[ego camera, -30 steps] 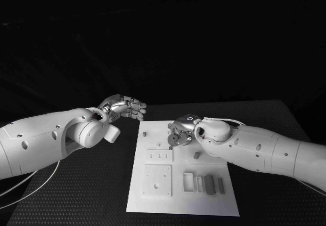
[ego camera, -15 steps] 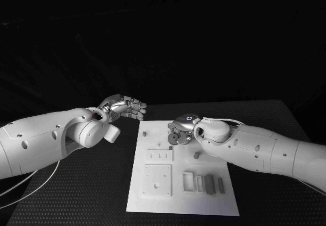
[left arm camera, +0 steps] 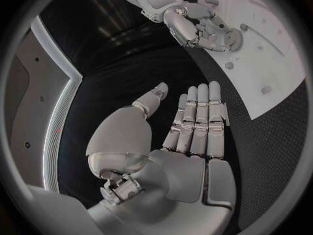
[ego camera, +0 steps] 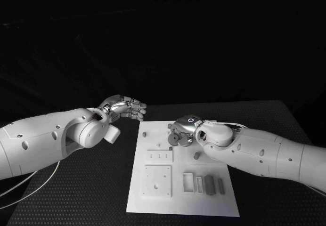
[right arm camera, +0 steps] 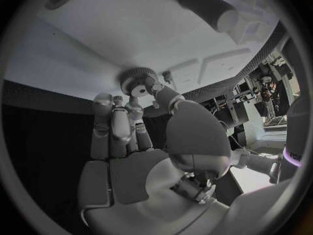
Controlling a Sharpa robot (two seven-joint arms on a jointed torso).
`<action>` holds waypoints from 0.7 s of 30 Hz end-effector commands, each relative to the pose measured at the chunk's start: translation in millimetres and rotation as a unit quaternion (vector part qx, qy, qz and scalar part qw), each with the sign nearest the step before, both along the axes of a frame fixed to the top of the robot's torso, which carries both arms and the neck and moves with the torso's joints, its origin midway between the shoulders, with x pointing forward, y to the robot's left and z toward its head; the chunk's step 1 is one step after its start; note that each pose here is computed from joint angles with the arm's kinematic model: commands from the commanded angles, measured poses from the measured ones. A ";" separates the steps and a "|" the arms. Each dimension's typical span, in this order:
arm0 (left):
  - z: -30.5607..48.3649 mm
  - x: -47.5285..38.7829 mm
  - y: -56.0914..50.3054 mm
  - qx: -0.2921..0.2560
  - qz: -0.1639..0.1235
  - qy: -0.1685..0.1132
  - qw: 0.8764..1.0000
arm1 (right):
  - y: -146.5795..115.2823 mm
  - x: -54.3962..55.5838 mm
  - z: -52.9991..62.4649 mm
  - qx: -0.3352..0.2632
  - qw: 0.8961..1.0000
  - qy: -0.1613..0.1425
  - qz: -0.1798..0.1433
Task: Assemble the parts on the task board
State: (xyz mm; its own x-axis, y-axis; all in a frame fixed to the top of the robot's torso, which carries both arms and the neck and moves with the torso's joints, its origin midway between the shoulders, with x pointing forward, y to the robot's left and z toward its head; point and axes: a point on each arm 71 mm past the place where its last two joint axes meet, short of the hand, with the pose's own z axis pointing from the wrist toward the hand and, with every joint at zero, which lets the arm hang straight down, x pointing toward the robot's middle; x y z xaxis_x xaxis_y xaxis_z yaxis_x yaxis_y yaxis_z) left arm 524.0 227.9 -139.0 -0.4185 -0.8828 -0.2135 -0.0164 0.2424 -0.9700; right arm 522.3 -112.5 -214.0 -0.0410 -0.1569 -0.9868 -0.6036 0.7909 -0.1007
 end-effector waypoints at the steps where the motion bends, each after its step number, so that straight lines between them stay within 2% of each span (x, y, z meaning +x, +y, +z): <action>1: 1.4 -0.4 -1.1 -0.002 -0.005 -0.003 1.000 | 0.9 -2.6 6.1 0.005 1.000 -0.027 -0.002; 7: 1.5 -0.8 -1.3 -0.002 -0.005 -0.003 1.000 | 2.6 -5.3 12.1 0.012 0.999 -0.053 0.000; 21: 1.5 -0.8 -2.2 -0.002 -0.006 -0.003 1.000 | 16.9 -2.4 15.1 0.021 0.997 -0.076 0.003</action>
